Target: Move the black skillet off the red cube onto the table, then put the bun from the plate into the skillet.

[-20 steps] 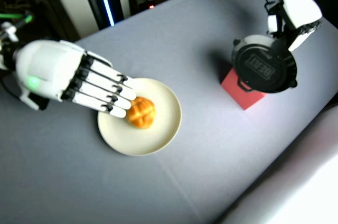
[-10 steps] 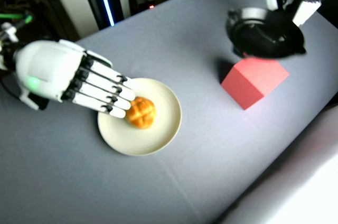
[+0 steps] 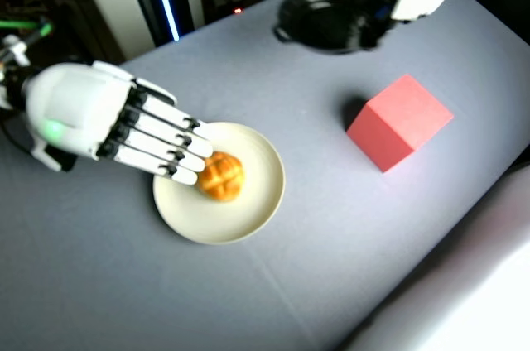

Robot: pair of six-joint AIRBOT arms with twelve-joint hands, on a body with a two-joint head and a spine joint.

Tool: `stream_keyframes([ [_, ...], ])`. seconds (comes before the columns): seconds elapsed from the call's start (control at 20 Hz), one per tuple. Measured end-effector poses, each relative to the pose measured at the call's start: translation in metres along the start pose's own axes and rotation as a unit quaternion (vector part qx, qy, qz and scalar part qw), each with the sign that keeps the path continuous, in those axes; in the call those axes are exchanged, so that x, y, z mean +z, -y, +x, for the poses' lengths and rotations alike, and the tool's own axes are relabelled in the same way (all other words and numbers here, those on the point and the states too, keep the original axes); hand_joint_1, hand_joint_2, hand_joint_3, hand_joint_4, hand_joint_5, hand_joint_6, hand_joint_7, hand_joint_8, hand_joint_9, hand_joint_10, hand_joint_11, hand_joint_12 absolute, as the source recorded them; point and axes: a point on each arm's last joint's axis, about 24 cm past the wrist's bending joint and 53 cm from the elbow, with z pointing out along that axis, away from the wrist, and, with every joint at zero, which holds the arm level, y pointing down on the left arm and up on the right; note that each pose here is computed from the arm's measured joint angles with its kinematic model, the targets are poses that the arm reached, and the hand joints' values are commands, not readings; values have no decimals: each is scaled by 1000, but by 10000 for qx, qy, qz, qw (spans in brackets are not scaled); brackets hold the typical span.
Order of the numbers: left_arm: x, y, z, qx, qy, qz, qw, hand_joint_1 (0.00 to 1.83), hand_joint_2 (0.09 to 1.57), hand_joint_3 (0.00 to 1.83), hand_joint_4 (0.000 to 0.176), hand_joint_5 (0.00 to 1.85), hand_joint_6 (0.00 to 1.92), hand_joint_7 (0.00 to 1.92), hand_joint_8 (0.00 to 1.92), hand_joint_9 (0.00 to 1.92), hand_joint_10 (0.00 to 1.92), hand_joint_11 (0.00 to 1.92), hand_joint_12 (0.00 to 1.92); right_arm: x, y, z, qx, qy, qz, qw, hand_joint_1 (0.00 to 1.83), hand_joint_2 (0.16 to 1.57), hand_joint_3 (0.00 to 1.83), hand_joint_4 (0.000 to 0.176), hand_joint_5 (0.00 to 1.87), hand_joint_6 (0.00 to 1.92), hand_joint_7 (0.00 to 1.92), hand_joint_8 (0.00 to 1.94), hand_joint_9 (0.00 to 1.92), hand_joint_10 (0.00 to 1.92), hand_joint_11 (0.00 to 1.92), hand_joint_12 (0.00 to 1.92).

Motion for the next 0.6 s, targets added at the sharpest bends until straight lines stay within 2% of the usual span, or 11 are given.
stream_keyframes([
  [0.05,-1,-4,6,15,-107,-76,9999,1452,1214,0,0,1305,1921,1496,1921,1637,1921,1655,1921,0,0,0,8,-1,3,10000,472,1384,6,0,470,0,488,3,484,0,445,139],
  [0.15,-6,-19,20,15,-364,-356,9987,1383,1262,9,0,1252,1921,1477,1921,1622,1921,1630,1921,0,0,1,13,-5,3,10000,498,1383,2,0,466,0,473,0,462,0,421,132],
  [0.2,-9,-30,29,45,-474,-573,9972,1378,1250,0,0,1199,1921,1411,1921,1571,1921,1591,1921,0,0,1,15,1,6,10000,481,1370,0,0,471,0,479,1,483,5,448,156],
  [0.25,-9,-34,34,87,-538,-663,9963,1378,1250,0,0,1199,1921,1411,1921,1571,1921,1591,1921,0,0,0,16,4,9,10000,481,1370,0,0,471,0,479,1,483,5,448,156],
  [0.3,-9,-39,38,147,-612,-738,9953,1295,1253,1,0,1149,1921,1374,1921,1561,1921,1579,1921,0,-1,1,15,-3,0,10000,478,1371,0,0,465,0,467,0,468,0,430,152],
  [0.4,-9,-44,45,205,-682,-841,9939,1213,1184,0,0,992,1921,1147,1921,1368,1921,1431,1921,0,-1,1,16,-5,0,10000,475,1369,0,0,470,2,478,5,488,9,457,168],
  [0.45,-9,-46,46,198,-707,-869,9935,1213,1184,0,0,992,1921,1147,1921,1368,1921,1431,1921,0,0,1,17,1,4,10000,475,1369,0,0,470,2,478,5,488,9,457,168],
  [0.5,-9,-46,48,200,-739,-887,9931,1181,1157,0,0,812,1921,932,1921,1148,1921,1257,1921,0,0,0,18,2,8,10000,500,1371,0,0,474,3,478,3,488,6,463,179],
  [0.55,-9,-46,48,198,-752,-894,9930,1181,1157,0,0,812,1921,932,1921,1148,1921,1257,1921,0,0,1,19,0,8,10000,500,1371,0,0,474,3,478,3,488,6,463,179],
  [0.6,-9,-46,49,204,-770,-892,9928,1225,1112,0,19,598,1898,665,1921,870,1921,993,1921,0,-1,1,19,-5,1,10000,488,1374,0,0,473,1,479,1,499,5,465,203],
])
